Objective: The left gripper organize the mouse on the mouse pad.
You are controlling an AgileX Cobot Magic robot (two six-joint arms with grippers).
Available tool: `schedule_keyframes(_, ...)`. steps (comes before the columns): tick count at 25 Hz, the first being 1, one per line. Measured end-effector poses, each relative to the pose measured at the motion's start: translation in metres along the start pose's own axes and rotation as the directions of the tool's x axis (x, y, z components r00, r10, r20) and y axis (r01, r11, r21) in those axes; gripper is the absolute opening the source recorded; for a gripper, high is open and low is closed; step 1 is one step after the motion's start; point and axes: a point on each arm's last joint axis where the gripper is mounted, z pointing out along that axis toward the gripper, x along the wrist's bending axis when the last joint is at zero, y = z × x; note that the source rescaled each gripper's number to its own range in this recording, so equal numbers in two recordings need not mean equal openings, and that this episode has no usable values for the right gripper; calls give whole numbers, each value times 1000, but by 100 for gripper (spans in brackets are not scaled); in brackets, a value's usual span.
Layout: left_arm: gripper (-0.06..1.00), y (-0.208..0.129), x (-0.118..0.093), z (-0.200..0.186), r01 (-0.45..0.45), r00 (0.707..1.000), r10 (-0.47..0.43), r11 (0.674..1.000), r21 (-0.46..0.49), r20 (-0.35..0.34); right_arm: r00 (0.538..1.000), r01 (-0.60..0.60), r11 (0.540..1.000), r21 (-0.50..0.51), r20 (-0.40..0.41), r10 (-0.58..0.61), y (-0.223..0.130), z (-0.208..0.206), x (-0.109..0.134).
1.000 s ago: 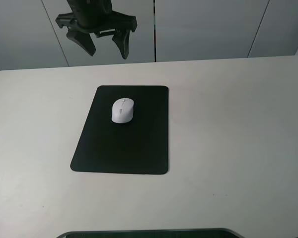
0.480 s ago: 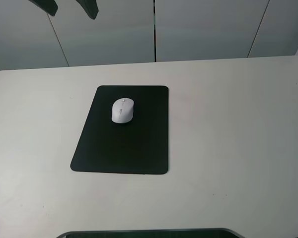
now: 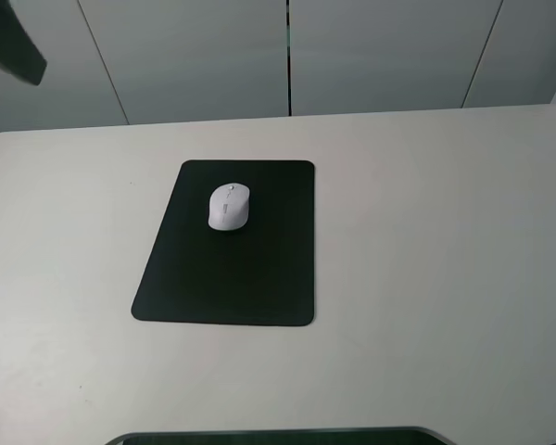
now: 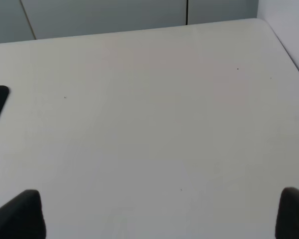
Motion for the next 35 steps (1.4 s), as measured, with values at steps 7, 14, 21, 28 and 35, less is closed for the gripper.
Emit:
schedule_keyframes(7,93,-60,40,-23,116,992,-119,991,-64,-41,1000,0,1000,0,0,0,0,0,0)
schedule_keyframes(14,94,-128,61,-54,154,981,-176,960,-233,-77,1000,0,1000,0,0,0,0,0,0)
schedule_keyframes(21,94,-185,63,-72,210,954,-279,886,-413,-112,1000,0,1000,0,0,0,0,0,0)
schedule_keyframes(28,94,-229,51,-75,227,921,-361,801,-554,-146,1000,0,1000,0,0,0,0,0,0)
schedule_keyframes(35,95,-243,41,-64,202,944,-312,798,-567,-104,1000,0,1000,0,0,0,0,0,0)
